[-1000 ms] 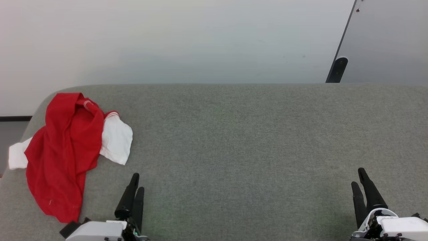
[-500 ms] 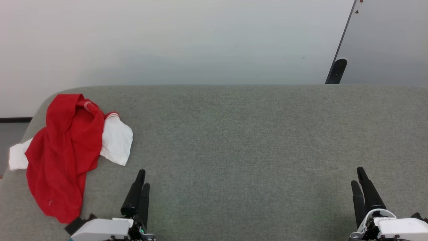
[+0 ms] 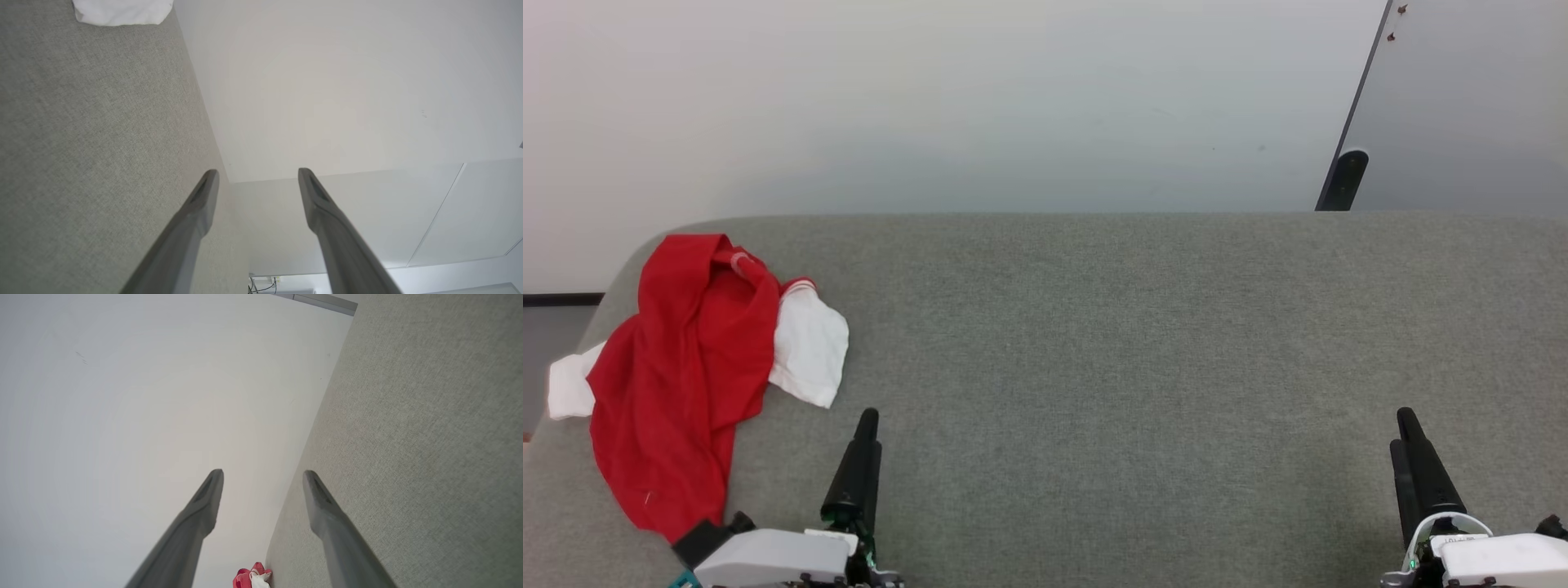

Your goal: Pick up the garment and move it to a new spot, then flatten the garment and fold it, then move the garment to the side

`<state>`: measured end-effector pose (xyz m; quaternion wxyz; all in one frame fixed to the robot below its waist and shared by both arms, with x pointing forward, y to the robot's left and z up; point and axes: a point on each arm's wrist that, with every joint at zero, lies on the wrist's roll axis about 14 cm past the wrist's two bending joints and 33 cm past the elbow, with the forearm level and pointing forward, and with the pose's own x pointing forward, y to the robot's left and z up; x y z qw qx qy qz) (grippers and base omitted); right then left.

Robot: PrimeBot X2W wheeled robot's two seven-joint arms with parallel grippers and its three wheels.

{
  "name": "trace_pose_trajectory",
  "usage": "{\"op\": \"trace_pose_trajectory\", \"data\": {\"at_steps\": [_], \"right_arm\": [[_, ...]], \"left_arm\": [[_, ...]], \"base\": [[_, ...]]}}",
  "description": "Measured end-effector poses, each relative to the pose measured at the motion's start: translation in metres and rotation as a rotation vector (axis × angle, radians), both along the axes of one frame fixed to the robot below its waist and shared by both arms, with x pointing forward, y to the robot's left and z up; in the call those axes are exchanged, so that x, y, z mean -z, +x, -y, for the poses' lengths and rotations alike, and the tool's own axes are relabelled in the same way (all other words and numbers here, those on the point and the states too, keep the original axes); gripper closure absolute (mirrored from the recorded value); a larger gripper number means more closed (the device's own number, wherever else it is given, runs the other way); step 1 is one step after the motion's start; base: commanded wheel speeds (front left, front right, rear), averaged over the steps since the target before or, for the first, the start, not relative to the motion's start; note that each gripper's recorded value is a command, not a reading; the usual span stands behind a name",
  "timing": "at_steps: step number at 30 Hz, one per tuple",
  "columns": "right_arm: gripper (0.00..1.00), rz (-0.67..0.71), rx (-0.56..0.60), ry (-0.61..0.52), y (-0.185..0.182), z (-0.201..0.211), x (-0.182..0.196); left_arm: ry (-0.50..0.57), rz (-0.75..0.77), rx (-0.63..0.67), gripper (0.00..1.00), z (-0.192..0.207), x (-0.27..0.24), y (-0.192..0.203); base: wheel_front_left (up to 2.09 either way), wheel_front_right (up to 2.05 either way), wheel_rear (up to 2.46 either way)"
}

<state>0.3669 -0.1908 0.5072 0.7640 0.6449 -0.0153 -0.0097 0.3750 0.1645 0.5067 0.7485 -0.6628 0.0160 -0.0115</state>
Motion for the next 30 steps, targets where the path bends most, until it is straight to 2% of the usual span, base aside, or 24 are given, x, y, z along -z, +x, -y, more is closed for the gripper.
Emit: {"op": "trace_pose_trajectory", "data": {"at_steps": [11,21,30], "right_arm": [[0.00,0.024,-0.002,-0.183,-0.001,0.002,-0.007],[0.00,0.055,0.000,-0.457,-0.002,0.001,-0.014],[0.00,0.093,0.016,-0.746,-0.002,0.000,-0.023]], "left_arm": [[0.302,0.020,-0.003,0.00,-0.007,-0.003,-0.002],[0.656,0.102,-0.041,0.00,-0.015,-0.023,-0.002],[0.903,0.175,-0.068,0.00,-0.011,-0.038,-0.005]], "base": [[0.00,0.00,0.00],[0.00,0.00,0.00],[0.00,0.00,0.00]]}}
